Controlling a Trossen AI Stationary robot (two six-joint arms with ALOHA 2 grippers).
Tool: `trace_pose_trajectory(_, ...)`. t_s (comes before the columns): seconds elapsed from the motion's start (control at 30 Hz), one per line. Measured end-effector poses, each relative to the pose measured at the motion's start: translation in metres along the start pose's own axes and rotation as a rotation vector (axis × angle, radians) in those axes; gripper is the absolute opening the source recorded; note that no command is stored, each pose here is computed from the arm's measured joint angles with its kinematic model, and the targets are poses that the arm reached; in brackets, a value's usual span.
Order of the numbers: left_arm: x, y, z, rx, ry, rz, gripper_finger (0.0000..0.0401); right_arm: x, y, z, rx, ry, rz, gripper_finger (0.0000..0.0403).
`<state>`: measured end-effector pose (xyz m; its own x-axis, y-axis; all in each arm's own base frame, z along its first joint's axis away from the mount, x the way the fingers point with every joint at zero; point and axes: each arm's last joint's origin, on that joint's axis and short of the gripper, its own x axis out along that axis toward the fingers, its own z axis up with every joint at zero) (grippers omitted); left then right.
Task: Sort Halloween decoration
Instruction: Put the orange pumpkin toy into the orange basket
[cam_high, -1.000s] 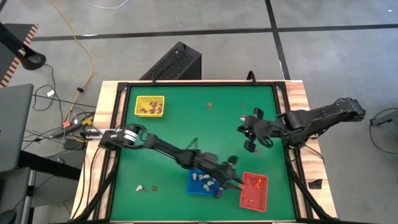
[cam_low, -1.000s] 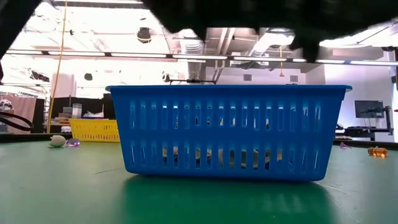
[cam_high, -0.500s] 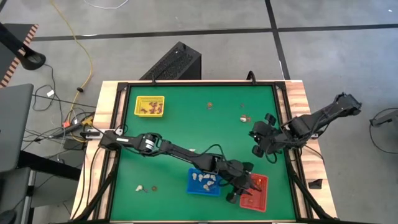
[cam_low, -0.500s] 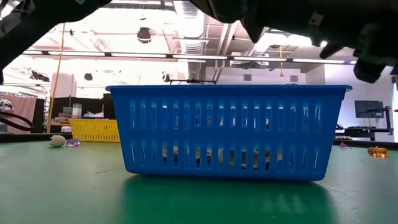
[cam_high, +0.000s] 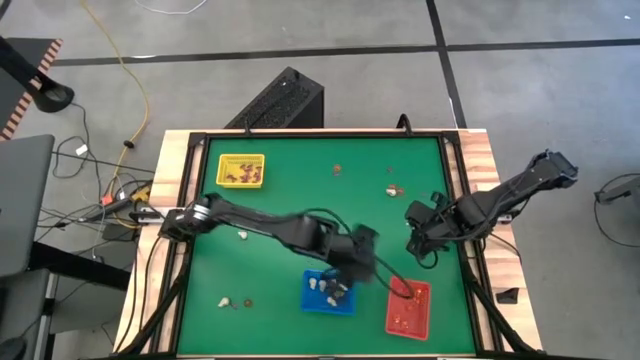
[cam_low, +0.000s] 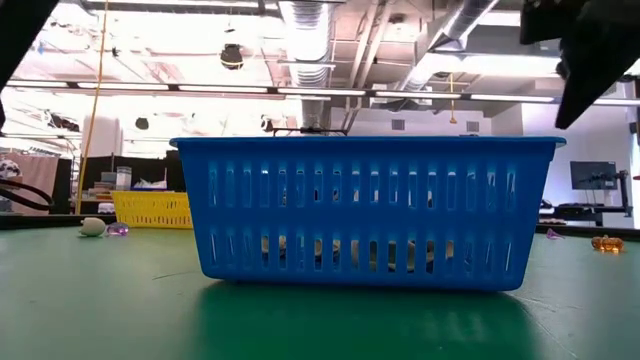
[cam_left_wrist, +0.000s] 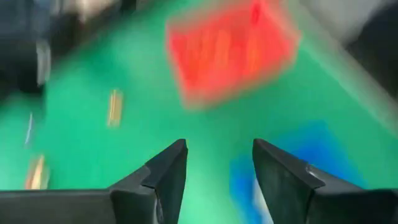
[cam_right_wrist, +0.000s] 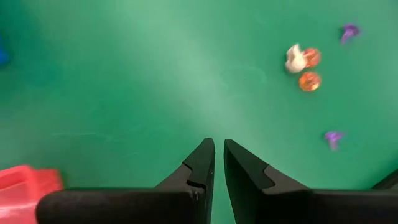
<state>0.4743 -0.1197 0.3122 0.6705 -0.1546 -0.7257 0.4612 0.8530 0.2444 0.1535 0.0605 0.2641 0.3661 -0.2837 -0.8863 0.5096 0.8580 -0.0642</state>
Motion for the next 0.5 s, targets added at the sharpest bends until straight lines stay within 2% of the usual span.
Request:
trace_pose_trajectory(0.1,-0.036,0.012,-0.025,-0.052,0.263,0.022,0.0158,0.008,-0.001,0.007,-0.001,0.014,-0.043,0.0068)
trace_pose_trajectory(0.2,-0.087,0.031,-0.042,-0.16,0.347,0.054,0.0143,0.019,-0.005,0.014,0.02,0.05,-0.107,0.0068)
trace_pose_trajectory(0.27,-0.12,0.04,-0.054,-0.214,0.329,0.095,0.0133,0.027,-0.011,0.021,0.063,0.071,-0.145,0.0068)
trace_pose_trajectory(0.37,-0.151,0.042,-0.075,-0.267,0.234,0.163,0.012,0.038,-0.021,0.032,0.078,0.121,-0.186,0.0068)
trace_pose_trajectory(0.5,-0.19,0.027,-0.112,-0.309,0.037,0.287,0.0108,0.057,-0.036,0.051,0.091,0.186,-0.136,0.0068)
